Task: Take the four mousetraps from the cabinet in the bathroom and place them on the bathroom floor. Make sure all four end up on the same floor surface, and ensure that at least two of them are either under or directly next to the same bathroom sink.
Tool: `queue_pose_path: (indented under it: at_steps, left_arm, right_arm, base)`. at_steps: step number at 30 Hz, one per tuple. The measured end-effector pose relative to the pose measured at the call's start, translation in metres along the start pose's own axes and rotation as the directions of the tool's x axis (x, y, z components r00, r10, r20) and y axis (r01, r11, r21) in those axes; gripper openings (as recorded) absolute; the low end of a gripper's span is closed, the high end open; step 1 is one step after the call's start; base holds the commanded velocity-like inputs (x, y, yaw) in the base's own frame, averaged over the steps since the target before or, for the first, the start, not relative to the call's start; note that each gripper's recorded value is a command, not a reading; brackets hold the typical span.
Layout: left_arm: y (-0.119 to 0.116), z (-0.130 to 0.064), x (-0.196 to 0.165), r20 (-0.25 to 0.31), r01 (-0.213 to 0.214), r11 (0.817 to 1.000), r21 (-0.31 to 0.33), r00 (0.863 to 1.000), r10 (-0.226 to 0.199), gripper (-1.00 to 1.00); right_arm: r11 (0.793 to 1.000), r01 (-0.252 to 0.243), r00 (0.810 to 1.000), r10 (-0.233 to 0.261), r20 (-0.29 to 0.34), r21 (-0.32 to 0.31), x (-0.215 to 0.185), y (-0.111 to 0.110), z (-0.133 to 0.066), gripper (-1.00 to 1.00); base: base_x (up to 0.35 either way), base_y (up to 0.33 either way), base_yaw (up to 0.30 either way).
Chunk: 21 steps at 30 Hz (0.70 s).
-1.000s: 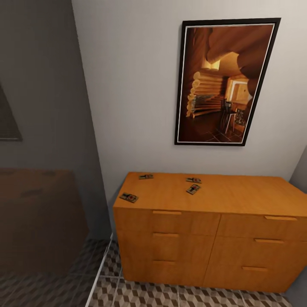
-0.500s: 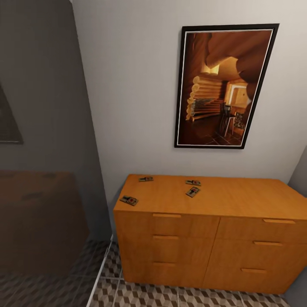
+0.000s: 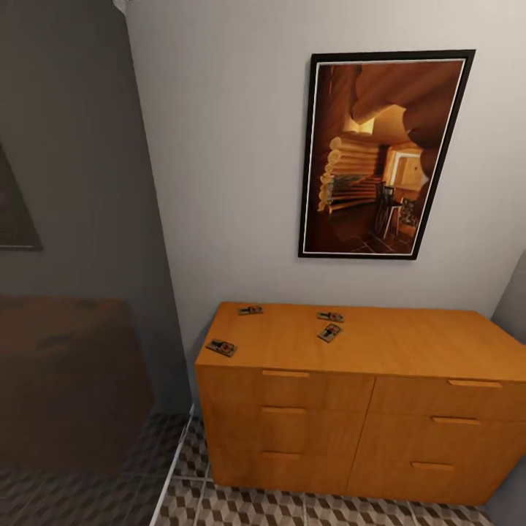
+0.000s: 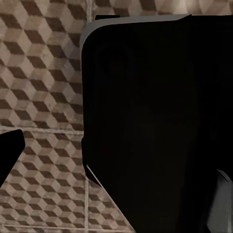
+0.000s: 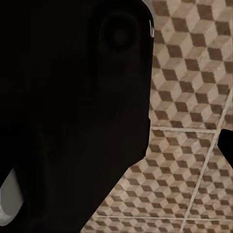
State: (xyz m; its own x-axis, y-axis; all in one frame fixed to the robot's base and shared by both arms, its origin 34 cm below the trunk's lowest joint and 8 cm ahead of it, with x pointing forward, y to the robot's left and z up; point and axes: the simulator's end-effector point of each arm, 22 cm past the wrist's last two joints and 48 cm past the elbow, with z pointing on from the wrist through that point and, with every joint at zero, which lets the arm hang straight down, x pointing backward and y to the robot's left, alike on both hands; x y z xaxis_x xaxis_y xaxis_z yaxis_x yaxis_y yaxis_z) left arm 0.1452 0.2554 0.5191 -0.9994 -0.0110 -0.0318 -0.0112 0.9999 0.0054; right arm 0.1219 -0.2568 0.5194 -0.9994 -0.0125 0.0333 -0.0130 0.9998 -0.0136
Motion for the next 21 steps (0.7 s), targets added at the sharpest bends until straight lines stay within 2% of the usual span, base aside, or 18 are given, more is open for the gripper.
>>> queue_pose_path:
  at_steps: [21]
  left_arm:
    - [0.0,-0.027,0.003,0.0,0.0,1.0,0.0,1.0,0.0,1.0]
  right_arm:
    - [1.0,0.0,1.0,0.0,-0.001,-0.001,0.005,0.0,-0.027,1.0]
  base:
    - [0.0,0.0,0.0]
